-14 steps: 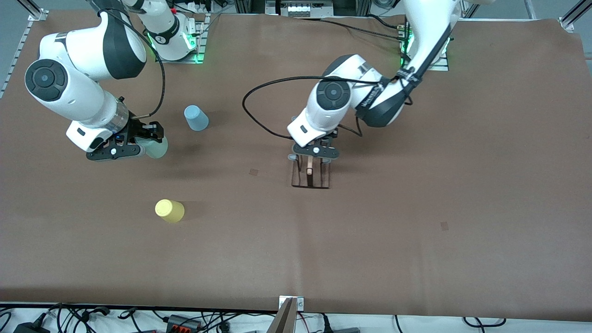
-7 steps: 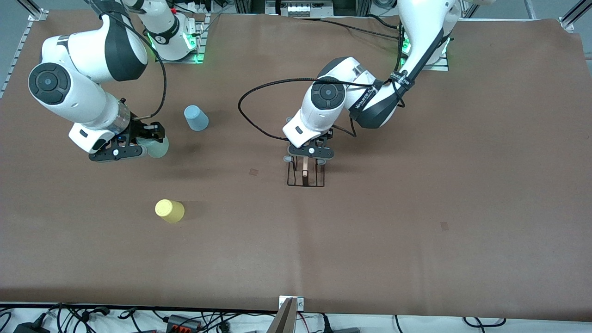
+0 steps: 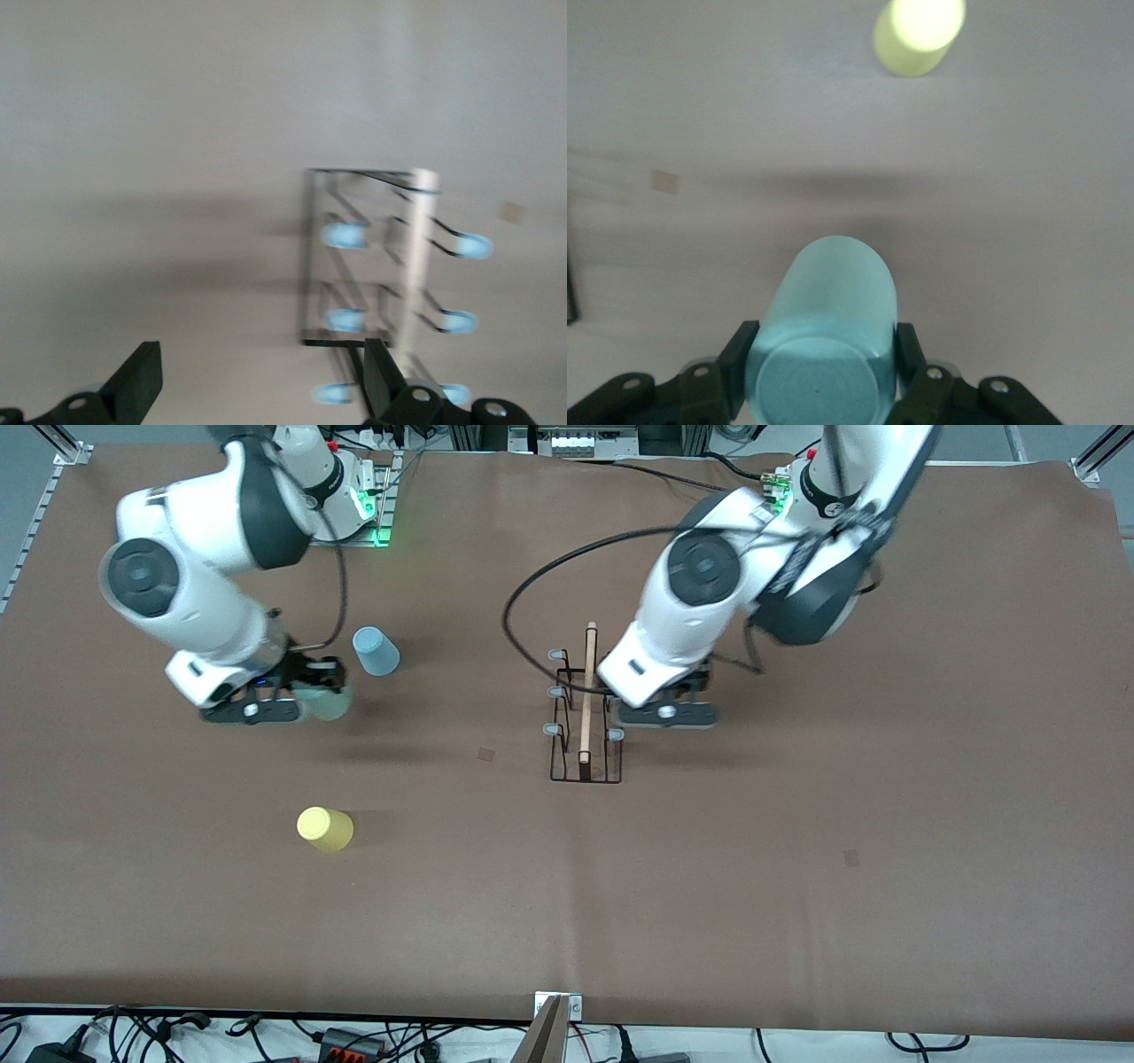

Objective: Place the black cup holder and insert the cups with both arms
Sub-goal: 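Release the rack with the left gripper while the right gripper carries the cup over, then lower the teal cup onto a rack peg and open the right gripper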

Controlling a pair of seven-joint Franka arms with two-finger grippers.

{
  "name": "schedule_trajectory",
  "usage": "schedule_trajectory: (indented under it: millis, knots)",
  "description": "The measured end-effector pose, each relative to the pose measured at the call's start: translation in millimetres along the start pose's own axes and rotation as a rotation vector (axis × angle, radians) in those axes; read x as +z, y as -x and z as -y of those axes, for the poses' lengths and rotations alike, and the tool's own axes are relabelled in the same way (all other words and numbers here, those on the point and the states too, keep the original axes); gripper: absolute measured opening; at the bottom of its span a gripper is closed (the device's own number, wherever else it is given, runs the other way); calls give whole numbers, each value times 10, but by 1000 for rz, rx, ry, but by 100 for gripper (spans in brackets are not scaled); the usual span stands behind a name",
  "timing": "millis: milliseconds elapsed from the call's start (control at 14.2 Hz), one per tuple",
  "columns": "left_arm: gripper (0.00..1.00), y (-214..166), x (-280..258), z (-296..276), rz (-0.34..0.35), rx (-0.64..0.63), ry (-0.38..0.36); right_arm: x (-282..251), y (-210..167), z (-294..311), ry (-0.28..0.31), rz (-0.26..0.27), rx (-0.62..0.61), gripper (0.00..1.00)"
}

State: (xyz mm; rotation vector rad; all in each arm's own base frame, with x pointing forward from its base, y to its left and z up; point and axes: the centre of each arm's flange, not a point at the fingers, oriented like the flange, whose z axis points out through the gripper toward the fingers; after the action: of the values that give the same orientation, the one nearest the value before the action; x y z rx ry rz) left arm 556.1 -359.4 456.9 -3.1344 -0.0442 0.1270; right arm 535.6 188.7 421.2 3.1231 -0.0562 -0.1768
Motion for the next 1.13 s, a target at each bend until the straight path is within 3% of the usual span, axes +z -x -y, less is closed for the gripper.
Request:
schedule_trajectory:
  millis: [212, 564, 846, 1129]
  knots:
    - [100, -274, -302, 830, -26, 38, -101, -103, 344, 836, -38, -22, 121, 67]
    - [100, -708, -517, 2393, -12, 129, -106, -268, 899, 2097, -79, -48, 271, 67]
    - [100, -390, -830, 2917, 42, 97, -118, 165, 1126, 2833, -76, -94, 335, 67]
    - [100, -181, -986, 3137, 71, 60, -114, 566, 1180, 3080, -59, -116, 342, 67]
